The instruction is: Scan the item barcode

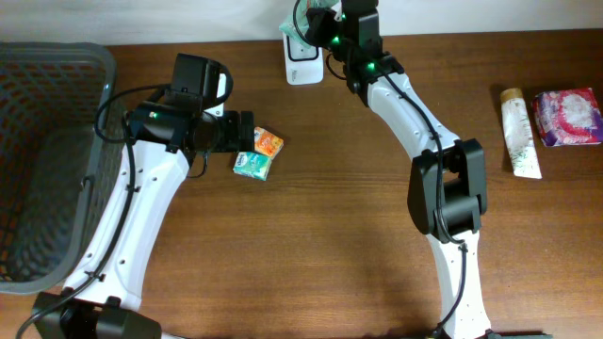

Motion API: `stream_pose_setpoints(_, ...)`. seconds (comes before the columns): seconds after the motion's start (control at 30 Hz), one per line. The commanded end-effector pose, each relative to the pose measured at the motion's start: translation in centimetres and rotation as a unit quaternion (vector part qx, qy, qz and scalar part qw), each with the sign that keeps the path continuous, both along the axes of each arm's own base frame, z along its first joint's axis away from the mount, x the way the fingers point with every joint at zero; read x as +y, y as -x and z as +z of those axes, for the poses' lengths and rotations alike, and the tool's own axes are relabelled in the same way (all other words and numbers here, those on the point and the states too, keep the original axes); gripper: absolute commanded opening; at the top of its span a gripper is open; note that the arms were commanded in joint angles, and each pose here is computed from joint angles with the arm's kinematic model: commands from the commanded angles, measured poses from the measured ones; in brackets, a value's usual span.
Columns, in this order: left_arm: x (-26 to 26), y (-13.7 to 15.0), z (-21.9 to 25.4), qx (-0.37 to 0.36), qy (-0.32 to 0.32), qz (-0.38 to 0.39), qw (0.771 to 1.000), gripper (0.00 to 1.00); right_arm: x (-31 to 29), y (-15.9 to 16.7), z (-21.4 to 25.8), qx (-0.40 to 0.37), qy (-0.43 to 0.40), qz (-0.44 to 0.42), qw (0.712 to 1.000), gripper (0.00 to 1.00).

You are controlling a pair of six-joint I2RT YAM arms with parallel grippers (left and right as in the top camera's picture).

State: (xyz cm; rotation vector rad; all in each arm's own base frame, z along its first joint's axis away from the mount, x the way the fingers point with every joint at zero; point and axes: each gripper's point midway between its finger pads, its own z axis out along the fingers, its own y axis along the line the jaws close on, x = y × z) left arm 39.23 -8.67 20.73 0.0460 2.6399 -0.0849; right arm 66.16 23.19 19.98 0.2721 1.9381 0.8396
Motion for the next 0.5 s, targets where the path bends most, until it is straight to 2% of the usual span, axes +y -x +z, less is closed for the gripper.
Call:
stream_pose_setpoints(0.0,0.1,0.0,0.1,-0.002,-0.002,-0.002,1.000,0.99,-1.6,0.2,-2.1,0.041,0.030,-0.029,0.998,0.04)
stream_pose_setpoints(0.07,0.1,0.0,0.1,-0.002,-0.002,-0.002,1.000,0.99,-1.5,0.2,-4.6,0.063,0.039,-0.026,0.997,0.04)
stream_pose_setpoints(0.13,0.1,0.0,0.1,-0.002,-0.002,-0.002,1.000,0.99,-1.5,0.0,-4.4,0.058,0.037,-0.026,0.997,0.04)
stream_pose_setpoints(0.3,0.1,0.0,0.1,-0.002,-0.002,-0.002,1.000,0.99,-2.6,-1.3,-1.5,0.005,0.018,-0.038,0.999,0.04)
stream_pose_setpoints(0.37,0.1,0.0,0.1,-0.002,-0.002,-0.002,1.000,0.99,-2.7,-1.3,-1.7,0.009,0.020,-0.038,0.999,0.04)
stream_pose_setpoints(0.47,0.1,0.0,0.1,-0.002,-0.002,-0.002,1.000,0.99,-7.0,-1.2,2.7,-0.005,0.015,-0.068,0.998,0.04)
